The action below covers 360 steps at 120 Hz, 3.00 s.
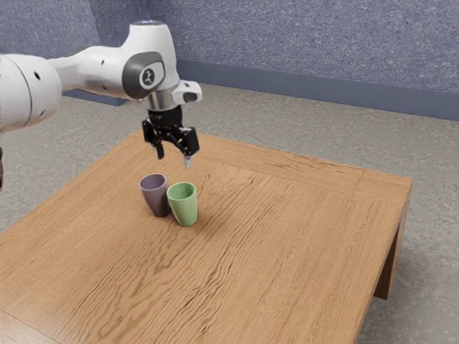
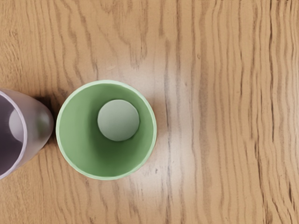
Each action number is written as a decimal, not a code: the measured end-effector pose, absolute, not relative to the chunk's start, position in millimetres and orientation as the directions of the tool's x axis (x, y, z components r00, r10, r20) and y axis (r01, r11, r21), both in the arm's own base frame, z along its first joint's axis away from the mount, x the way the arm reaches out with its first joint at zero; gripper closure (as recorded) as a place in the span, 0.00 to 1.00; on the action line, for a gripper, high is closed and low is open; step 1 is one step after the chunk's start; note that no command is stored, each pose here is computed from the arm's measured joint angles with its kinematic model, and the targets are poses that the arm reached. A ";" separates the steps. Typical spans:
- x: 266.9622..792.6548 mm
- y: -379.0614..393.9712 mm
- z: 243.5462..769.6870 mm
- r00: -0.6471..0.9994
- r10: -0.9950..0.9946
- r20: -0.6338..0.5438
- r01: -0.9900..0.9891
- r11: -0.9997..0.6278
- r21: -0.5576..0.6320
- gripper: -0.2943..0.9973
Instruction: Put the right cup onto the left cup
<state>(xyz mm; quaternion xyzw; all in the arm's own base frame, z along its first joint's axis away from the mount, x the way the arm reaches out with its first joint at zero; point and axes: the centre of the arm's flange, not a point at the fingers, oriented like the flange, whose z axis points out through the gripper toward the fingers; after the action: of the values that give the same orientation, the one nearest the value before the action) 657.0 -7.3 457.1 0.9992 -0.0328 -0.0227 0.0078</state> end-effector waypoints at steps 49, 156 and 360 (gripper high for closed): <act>694.8 -9.3 409.5 0.996 -0.077 -0.033 -0.077 -0.997 0.017 0.25; 694.8 -9.5 339.0 0.997 -0.010 -0.082 -0.007 -0.999 0.033 0.25; 699.2 -20.3 352.0 0.999 -0.005 -0.031 -0.004 -1.000 0.015 0.83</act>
<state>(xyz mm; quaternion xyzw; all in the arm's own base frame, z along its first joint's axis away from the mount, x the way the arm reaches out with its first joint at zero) 699.2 -20.3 352.0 0.9998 -0.0022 -0.0157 0.0073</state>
